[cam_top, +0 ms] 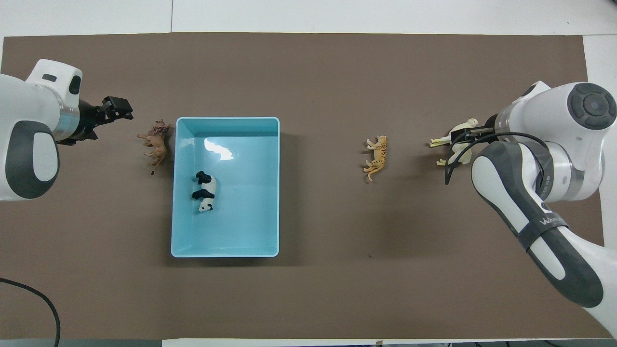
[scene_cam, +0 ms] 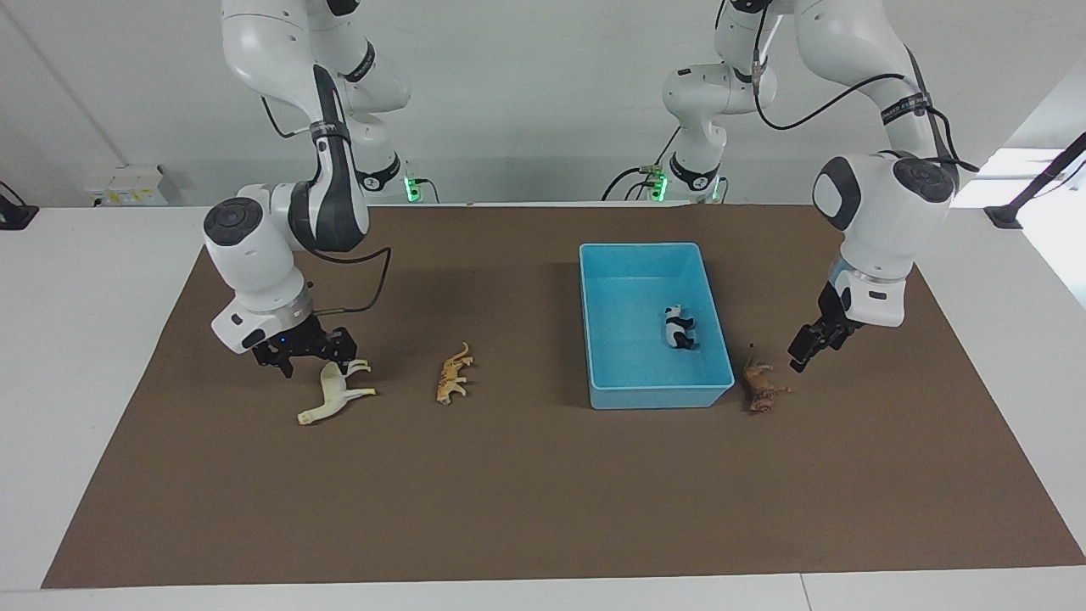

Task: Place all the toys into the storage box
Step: 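Move both grippers to the brown horse and the cream horse, then grasp the brown horse and the cream horse with both grippers, then drop the brown horse from the left gripper into the box, then carry the cream horse with the right gripper into the box, then move the right gripper back to the small tan animal toy, then grasp the tan animal toy with the right gripper, then carry the tan animal into the box and open the right gripper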

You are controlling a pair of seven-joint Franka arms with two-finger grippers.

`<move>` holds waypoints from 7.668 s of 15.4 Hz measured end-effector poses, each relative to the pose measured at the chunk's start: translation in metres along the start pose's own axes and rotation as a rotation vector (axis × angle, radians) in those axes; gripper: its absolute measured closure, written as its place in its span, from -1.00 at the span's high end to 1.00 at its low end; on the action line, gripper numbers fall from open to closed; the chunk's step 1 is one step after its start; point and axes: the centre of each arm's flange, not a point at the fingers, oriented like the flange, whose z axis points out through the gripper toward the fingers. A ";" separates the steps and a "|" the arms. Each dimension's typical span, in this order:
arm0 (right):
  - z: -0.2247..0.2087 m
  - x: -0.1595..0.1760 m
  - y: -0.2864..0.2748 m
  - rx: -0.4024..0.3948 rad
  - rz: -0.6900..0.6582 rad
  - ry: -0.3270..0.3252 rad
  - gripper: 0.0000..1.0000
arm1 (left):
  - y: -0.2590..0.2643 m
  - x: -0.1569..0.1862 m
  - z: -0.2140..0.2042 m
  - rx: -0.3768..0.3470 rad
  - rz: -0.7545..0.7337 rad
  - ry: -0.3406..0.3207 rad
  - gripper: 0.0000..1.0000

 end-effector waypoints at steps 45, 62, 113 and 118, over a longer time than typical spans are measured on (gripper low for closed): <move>-0.145 0.038 -0.208 0.083 -0.060 0.012 -0.19 | 0.167 -0.108 -0.035 0.110 -0.071 -0.291 0.30; -0.162 -0.037 -0.413 0.204 -0.032 0.116 -0.19 | 0.021 -0.079 -0.187 0.097 0.348 -0.289 1.00; 0.067 -0.031 -0.203 0.061 0.186 0.061 0.23 | 0.025 -0.055 -0.195 0.062 0.392 -0.287 1.00; 0.053 -0.026 -0.211 0.047 0.180 0.012 -0.60 | 0.024 -0.054 -0.195 0.062 0.391 -0.287 1.00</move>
